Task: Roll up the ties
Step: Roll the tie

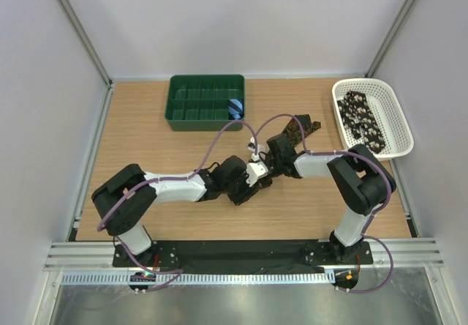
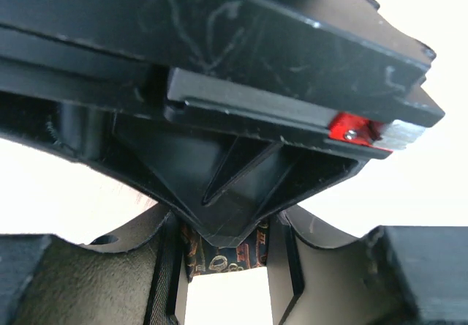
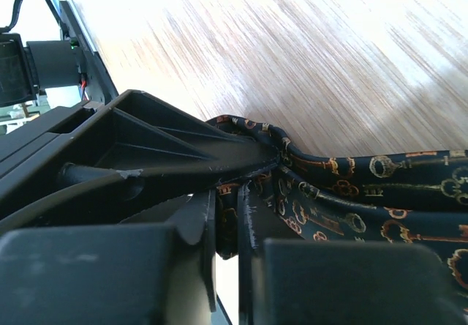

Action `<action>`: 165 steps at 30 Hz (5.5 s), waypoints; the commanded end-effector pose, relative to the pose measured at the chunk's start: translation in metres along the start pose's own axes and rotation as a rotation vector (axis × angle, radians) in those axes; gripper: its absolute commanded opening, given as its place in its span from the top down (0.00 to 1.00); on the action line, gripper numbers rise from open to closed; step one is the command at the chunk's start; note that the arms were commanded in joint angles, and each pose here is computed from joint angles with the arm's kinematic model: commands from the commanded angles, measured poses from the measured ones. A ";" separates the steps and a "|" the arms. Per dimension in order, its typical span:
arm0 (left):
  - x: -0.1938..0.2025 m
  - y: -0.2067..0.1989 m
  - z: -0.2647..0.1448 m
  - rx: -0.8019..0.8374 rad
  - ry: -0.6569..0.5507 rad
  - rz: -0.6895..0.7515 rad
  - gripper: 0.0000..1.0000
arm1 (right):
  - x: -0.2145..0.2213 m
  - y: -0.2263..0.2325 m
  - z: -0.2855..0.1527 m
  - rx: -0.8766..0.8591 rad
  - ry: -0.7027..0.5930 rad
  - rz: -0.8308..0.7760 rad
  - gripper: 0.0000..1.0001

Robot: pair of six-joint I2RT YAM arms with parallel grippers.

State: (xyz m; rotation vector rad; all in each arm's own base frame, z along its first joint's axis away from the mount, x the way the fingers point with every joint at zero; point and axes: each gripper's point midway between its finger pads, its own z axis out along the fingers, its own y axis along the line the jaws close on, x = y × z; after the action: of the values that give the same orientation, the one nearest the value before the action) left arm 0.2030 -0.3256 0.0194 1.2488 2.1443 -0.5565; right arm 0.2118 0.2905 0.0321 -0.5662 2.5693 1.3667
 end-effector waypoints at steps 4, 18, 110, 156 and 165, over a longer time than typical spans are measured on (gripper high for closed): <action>0.045 0.001 0.001 -0.036 0.176 -0.069 0.84 | 0.005 -0.034 0.003 0.130 -0.019 0.020 0.99; 0.060 0.013 0.004 -0.128 0.283 -0.186 0.85 | -0.032 -0.033 -0.022 0.123 -0.192 0.062 0.55; 0.079 -0.006 -0.034 0.012 0.822 -0.357 0.87 | 0.020 0.036 0.050 1.417 0.165 -1.265 0.35; 0.000 0.014 -0.033 0.009 0.559 -0.283 0.49 | 0.017 0.034 0.049 1.420 0.120 -1.129 0.99; -0.036 0.053 -0.050 -0.087 0.355 -0.381 0.44 | 0.018 0.044 0.049 1.404 0.071 -1.096 0.99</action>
State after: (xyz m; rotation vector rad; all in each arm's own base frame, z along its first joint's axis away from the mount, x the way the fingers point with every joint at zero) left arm 0.2166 -0.2877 0.0393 1.0905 2.8424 -0.3556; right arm 0.1859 0.3417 0.0303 -1.3396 1.8060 -0.8674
